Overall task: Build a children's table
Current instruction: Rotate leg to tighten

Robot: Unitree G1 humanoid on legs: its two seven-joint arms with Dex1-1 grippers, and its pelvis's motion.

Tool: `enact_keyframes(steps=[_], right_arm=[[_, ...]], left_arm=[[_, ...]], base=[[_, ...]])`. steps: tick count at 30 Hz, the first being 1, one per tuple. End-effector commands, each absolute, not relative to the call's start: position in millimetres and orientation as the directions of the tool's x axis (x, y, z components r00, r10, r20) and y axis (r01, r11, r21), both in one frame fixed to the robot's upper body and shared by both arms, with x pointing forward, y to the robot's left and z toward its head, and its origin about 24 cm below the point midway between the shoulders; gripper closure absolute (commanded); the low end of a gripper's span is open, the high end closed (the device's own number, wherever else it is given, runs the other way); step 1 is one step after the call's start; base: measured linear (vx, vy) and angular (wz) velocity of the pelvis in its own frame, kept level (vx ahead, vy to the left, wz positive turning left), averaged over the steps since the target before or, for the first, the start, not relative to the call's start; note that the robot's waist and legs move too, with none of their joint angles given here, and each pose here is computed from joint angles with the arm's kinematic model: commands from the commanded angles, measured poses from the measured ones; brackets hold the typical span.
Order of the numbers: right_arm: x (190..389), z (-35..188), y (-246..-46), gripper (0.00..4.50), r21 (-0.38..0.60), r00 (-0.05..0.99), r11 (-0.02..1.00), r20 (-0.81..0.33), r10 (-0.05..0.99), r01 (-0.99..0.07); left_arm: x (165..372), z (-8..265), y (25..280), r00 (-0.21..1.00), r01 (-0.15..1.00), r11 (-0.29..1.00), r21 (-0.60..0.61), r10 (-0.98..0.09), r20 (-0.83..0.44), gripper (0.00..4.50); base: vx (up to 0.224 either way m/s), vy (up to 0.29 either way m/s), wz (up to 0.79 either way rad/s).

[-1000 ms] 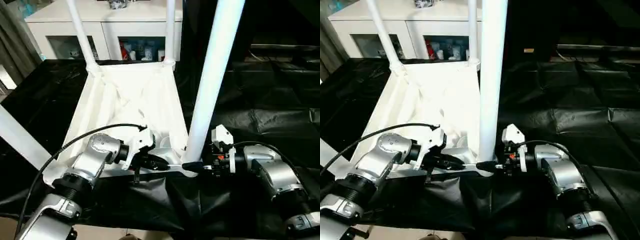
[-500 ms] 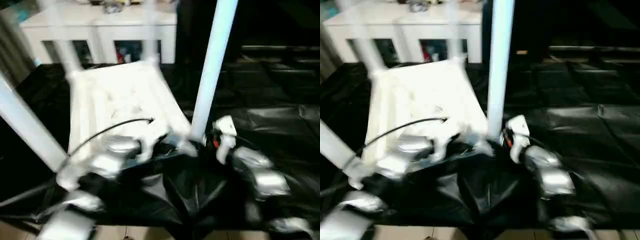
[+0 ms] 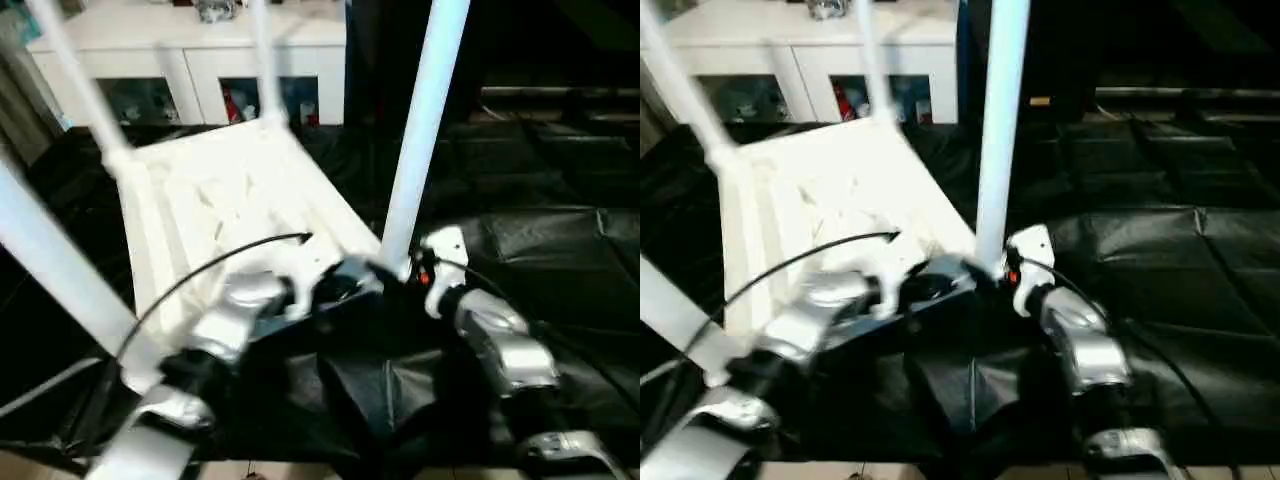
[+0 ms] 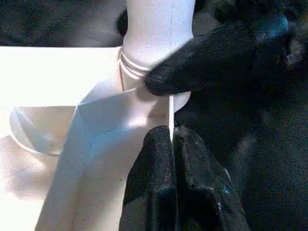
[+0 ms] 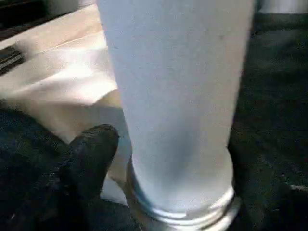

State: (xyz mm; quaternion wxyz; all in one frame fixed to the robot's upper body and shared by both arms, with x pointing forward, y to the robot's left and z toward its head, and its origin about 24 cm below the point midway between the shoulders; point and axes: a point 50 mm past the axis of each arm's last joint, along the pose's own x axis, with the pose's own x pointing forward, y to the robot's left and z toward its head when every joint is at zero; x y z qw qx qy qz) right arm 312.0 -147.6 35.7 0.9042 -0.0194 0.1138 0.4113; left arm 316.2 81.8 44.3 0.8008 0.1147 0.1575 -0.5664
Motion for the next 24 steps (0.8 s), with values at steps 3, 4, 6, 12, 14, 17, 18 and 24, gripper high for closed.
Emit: enact_keyframes(steps=[3, 4, 6, 12, 14, 17, 18, 24], right_arm=[[299.8, 36.9, -143.4, 0.74, 0.069, 0.420, 0.451, -0.263, 0.869, -0.890], [299.0, 38.2, -146.5, 0.74, 0.063, 0.400, 0.430, -0.270, 0.876, -0.900], [297.5, 41.1, -153.9, 0.74, 0.052, 0.352, 0.383, -0.295, 0.888, -0.922], [296.9, 42.9, -158.5, 1.09, 0.038, 0.300, 0.330, -0.327, 0.896, -0.943], [297.5, 44.2, -158.1, 1.14, 0.044, 0.291, 0.320, -0.313, 0.904, -0.946], [297.1, 44.8, -156.5, 1.43, 0.053, 0.289, 0.318, -0.294, 0.911, -0.947], [293.6, 42.9, -154.6, 1.55, 0.069, 0.272, 0.304, -0.288, 0.918, -0.950], [288.0, 36.1, -150.5, 1.82, 0.097, 0.296, 0.331, -0.266, 0.917, -0.939]], left_arm=[[305.0, 54.7, 75.9, 0.123, 0.991, 0.135, -0.009, -0.926, -0.356, 4.50], [304.7, 54.8, 80.2, 0.109, 0.992, 0.122, -0.012, -0.924, -0.366, 4.50], [302.8, 56.3, 91.3, 0.064, 0.996, 0.082, -0.030, -0.918, -0.391, 4.50], [301.5, 58.5, 102.8, 0.020, 0.998, 0.046, -0.053, -0.909, -0.416, 4.50], [301.9, 59.8, 107.7, 0.002, 0.998, 0.032, -0.061, -0.904, -0.427, 4.50], [302.4, 61.2, 109.6, -0.001, 0.998, 0.029, -0.063, -0.905, -0.426, 4.50], [302.0, 61.7, 110.1, -0.003, 0.997, 0.028, -0.067, -0.906, -0.424, 4.50], [304.3, 61.7, 107.9, 0.038, 0.996, 0.066, -0.053, -0.911, -0.410, 4.50]], base=[[0.000, 0.000, 0.00], [0.000, 0.000, 0.00], [0.000, 0.000, 0.00], [0.000, 0.000, 0.00], [0.000, 0.000, 0.00], [0.000, 0.000, 0.00], [0.000, 0.000, 0.00], [0.000, 0.000, 0.00]])
